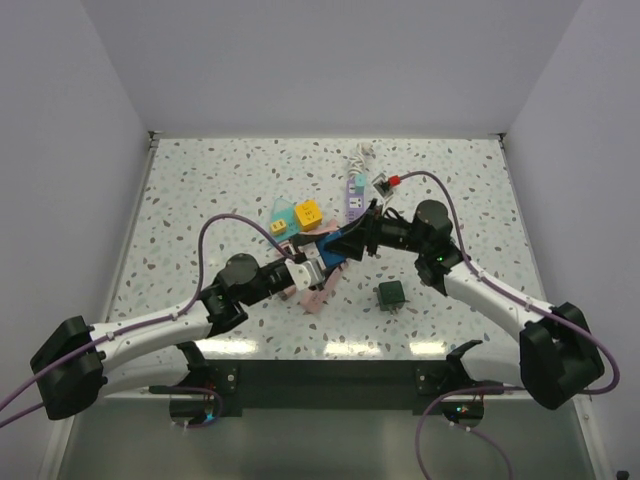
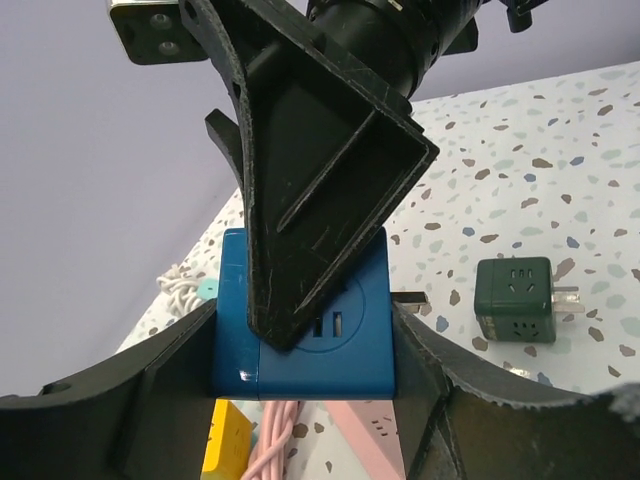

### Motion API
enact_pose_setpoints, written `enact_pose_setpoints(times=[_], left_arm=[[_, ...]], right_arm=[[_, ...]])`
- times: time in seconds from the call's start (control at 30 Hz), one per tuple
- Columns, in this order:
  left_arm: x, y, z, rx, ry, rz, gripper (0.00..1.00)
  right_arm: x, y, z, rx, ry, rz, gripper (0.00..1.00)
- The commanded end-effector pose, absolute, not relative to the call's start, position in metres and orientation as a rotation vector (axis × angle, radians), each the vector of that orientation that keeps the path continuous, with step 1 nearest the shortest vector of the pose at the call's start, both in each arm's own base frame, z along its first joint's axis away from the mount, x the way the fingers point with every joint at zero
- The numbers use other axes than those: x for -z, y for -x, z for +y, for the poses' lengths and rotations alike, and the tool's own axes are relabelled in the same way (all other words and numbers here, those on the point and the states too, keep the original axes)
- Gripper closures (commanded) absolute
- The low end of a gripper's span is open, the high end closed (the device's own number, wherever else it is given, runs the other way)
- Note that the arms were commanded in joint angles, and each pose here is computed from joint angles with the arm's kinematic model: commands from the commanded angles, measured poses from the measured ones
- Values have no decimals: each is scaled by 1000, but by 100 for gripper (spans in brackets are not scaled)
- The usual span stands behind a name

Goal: Insert the plug

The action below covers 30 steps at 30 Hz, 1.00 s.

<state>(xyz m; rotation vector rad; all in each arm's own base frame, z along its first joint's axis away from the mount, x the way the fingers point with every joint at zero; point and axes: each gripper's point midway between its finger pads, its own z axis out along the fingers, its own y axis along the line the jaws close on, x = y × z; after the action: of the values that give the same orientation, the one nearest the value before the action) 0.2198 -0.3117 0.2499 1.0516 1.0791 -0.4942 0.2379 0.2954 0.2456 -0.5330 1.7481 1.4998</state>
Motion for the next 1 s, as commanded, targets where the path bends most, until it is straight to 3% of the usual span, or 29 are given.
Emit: enact_pose_setpoints(times=[0.0,0.07,0.1,0.33,0.67,0.97], left_arm=[[-289,-223,-309,538,-900,1032,34],[-288,-222,-310,579,-879,1054,15],[-288,-221,-310,595,-870,1064,0],[-289,-204,-314,772,-821,1116,0],[-302,-162,-316,1216,-856,1069,0],[-303,-172,-331,1326,-851,1097,0]], right_arm=[[-285,-229,297,-1539,644,1593,100],[-292,-231,293,-1491,656,1563,100],[-294,-236,290,-1457,636,1568,100],[-313,-245,271,-1227,651,1476,100],[-323,-232,267,-1186,738,1344,100],[-334,-207,265,-1224,817,1222,100]])
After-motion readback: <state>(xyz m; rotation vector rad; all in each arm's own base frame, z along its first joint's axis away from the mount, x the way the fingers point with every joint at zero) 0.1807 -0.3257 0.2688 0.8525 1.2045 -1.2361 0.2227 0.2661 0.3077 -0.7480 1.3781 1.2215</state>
